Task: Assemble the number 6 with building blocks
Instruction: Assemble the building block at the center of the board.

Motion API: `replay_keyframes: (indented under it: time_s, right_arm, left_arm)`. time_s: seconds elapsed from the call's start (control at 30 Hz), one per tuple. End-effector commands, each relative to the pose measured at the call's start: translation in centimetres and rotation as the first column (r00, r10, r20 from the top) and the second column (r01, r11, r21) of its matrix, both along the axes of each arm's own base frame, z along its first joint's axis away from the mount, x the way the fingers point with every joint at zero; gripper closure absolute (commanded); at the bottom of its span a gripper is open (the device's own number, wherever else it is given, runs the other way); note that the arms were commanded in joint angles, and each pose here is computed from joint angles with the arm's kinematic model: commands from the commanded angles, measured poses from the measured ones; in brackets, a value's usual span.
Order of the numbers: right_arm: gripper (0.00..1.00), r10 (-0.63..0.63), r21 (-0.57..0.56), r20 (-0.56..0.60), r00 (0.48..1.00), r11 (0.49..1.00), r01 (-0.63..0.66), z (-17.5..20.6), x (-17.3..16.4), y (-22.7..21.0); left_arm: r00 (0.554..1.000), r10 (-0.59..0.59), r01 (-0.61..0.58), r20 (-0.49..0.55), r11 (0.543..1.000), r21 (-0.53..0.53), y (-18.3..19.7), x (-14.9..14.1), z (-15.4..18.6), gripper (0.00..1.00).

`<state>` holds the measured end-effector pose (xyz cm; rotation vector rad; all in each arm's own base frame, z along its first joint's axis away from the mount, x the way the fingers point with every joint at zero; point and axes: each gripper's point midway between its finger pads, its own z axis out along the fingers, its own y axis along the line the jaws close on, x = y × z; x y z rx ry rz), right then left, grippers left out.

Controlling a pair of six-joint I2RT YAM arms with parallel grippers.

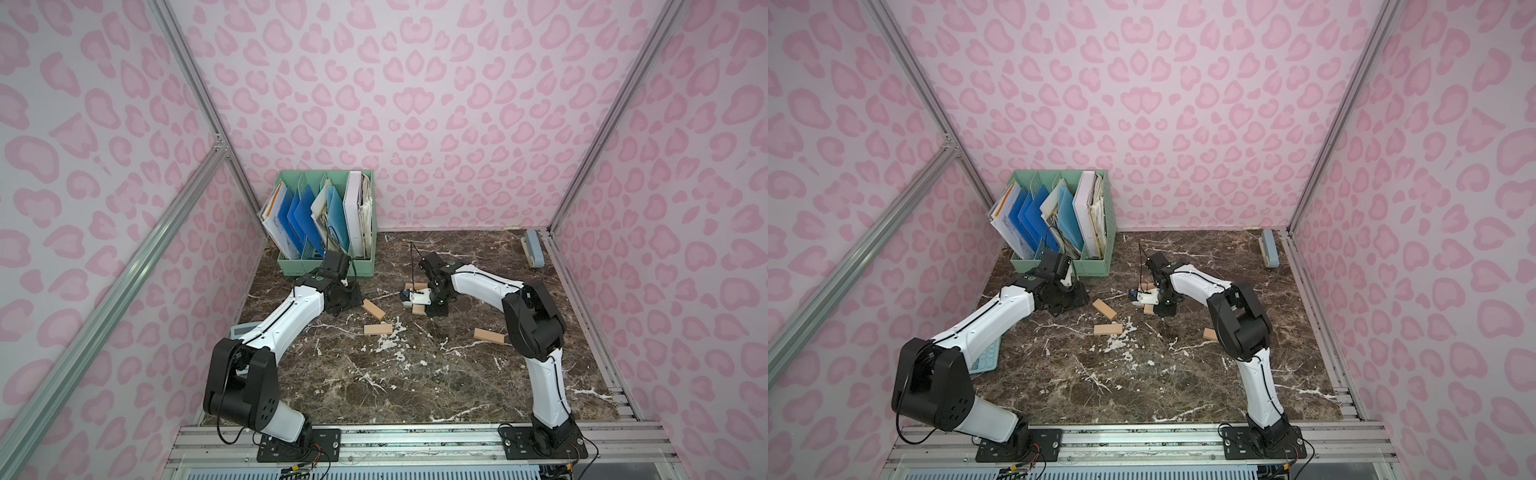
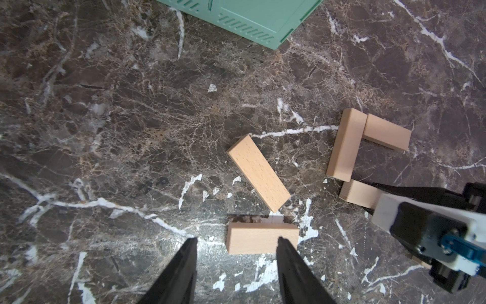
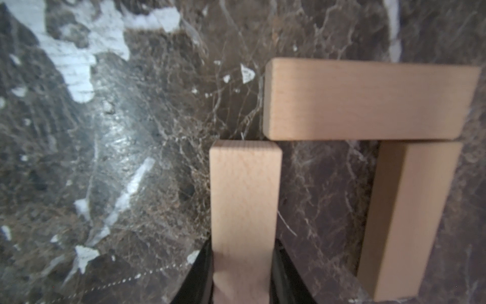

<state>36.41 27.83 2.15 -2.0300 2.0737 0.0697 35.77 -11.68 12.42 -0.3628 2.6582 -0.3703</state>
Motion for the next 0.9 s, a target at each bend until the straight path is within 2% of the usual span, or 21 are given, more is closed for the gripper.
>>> replay_keyframes:
  time_s: [0.0, 0.3, 0.33, 0.37, 0.4, 0.57, 0.7, 0.77, 0.87]
  right_arm:
    - [0.69, -0.002, -0.001, -0.022, 1.0, 1.0, 0.002, -0.2, -0.6, -0.1]
    - [0.61, 0.009, 0.022, -0.019, 1.0, 1.0, -0.009, 0.6, -0.7, 0.3]
    - [0.56, 0.014, 0.026, -0.022, 1.0, 1.0, -0.013, 0.7, -0.8, 0.3]
    - [0.31, 0.015, 0.028, -0.025, 1.0, 1.0, -0.014, 0.7, -0.8, 0.4]
    - [0.0, 0.015, 0.029, -0.029, 0.999, 0.999, -0.014, 0.7, -0.8, 0.3]
    - [0.0, 0.007, 0.038, 0.002, 1.0, 0.999, -0.007, 1.3, -0.5, 0.3]
    - [0.0, -0.004, 0.054, 0.045, 0.999, 0.999, 0.001, 3.2, 0.1, 0.2]
    - [0.01, -0.021, 0.061, 0.093, 0.995, 0.998, 0.015, 5.3, 0.6, 0.0]
    - [0.01, -0.077, 0.14, 0.197, 0.977, 0.989, 0.05, 10.4, 2.3, -0.3]
  left_arm:
    - [1.0, 0.002, -0.002, 0.001, 1.0, -0.006, 0.0, 0.0, -0.1, 0.47]
    - [1.0, 0.0, 0.0, 0.001, 1.0, -0.009, -0.1, 0.0, -0.2, 0.47]
    - [1.0, 0.0, 0.0, 0.001, 1.0, -0.01, -0.1, 0.0, -0.2, 0.47]
    - [1.0, -0.001, 0.001, 0.003, 1.0, -0.01, -0.1, 0.0, -0.1, 0.47]
    - [1.0, 0.0, 0.0, 0.003, 1.0, -0.01, -0.1, 0.0, -0.1, 0.47]
    - [1.0, 0.0, 0.0, 0.007, 1.0, -0.012, -0.1, 0.0, 0.1, 0.47]
    - [1.0, 0.002, -0.002, 0.015, 1.0, -0.014, -0.1, 0.1, 0.4, 0.47]
    - [1.0, 0.005, -0.005, 0.022, 1.0, -0.016, -0.1, 0.3, 0.7, 0.47]
    - [0.999, 0.007, -0.007, 0.034, 1.0, -0.019, -0.2, 0.6, 1.2, 0.47]
